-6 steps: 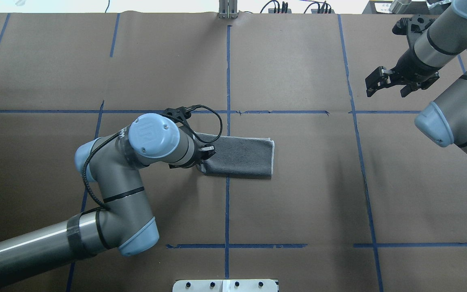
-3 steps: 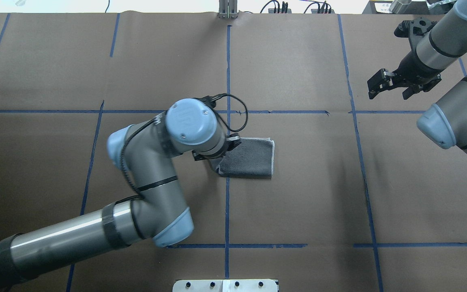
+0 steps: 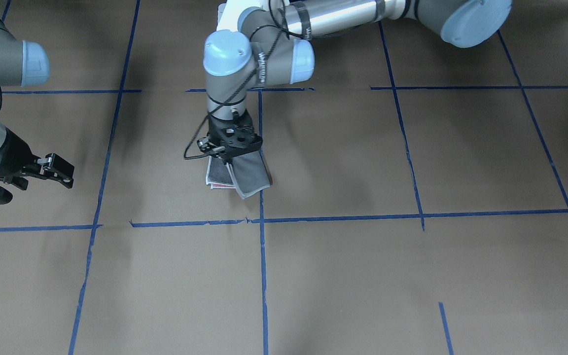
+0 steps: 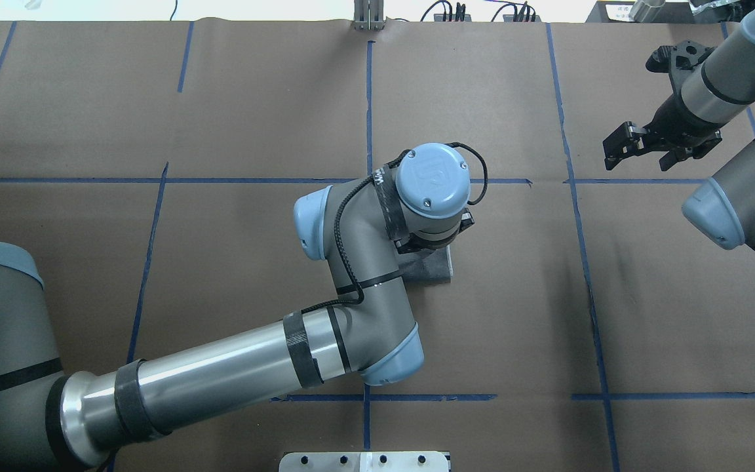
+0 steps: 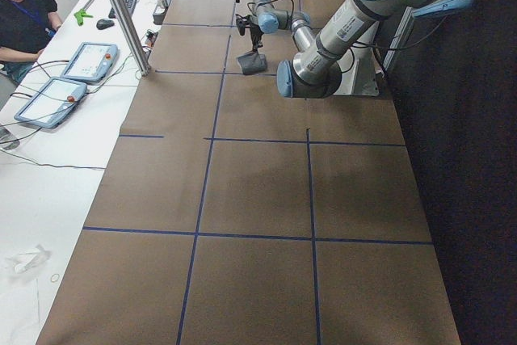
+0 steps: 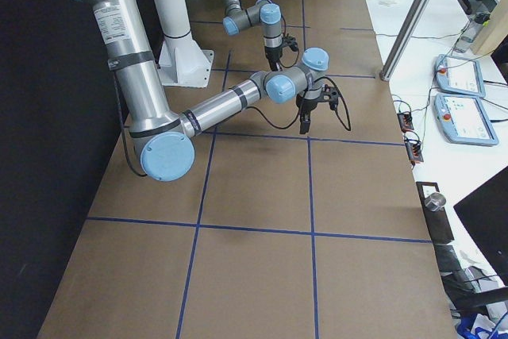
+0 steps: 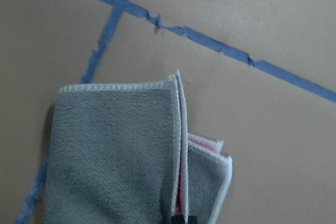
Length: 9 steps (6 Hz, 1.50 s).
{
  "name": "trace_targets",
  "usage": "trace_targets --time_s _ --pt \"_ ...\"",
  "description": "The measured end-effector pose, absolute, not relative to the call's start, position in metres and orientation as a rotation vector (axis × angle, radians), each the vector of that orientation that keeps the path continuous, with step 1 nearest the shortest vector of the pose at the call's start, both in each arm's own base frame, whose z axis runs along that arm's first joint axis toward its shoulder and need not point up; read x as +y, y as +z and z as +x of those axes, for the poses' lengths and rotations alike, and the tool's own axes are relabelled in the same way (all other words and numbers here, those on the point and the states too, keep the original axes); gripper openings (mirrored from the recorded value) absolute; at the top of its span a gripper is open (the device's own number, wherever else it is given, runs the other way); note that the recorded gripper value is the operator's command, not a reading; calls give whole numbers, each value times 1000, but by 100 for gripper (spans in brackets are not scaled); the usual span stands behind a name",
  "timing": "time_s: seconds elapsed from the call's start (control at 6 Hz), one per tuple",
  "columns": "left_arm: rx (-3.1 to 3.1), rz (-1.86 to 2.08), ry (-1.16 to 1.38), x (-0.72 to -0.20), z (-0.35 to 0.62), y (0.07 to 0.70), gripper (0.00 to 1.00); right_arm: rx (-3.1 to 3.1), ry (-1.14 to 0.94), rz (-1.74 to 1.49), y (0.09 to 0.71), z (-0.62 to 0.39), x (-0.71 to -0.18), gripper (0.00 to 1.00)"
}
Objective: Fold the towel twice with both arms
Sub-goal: 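Fold the grasped end over toward the other end with the left gripper, then release the towel and lift the left gripper away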
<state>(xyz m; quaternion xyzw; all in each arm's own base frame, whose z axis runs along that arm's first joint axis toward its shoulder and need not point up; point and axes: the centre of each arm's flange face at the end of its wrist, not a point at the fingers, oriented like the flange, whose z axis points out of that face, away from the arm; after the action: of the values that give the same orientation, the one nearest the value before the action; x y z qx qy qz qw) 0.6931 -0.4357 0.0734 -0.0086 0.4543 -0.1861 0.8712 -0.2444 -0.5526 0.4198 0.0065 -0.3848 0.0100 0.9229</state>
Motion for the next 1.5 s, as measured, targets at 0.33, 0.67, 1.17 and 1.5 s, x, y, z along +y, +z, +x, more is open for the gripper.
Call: trace_targets --time_s 0.33,0.67,1.17,1.5 --pt "972 11 -352 -414 707 65 99 -788 21 14 421 -244 -552 100" --pt "993 43 -296 -409 709 57 100 -787 22 13 421 -244 -552 100" --pt "891 6 -111 -484 649 68 100 -793 8 28 418 -232 -558 100" --pt "808 25 80 -553 545 152 100 -776 -60 56 438 -180 -567 100"
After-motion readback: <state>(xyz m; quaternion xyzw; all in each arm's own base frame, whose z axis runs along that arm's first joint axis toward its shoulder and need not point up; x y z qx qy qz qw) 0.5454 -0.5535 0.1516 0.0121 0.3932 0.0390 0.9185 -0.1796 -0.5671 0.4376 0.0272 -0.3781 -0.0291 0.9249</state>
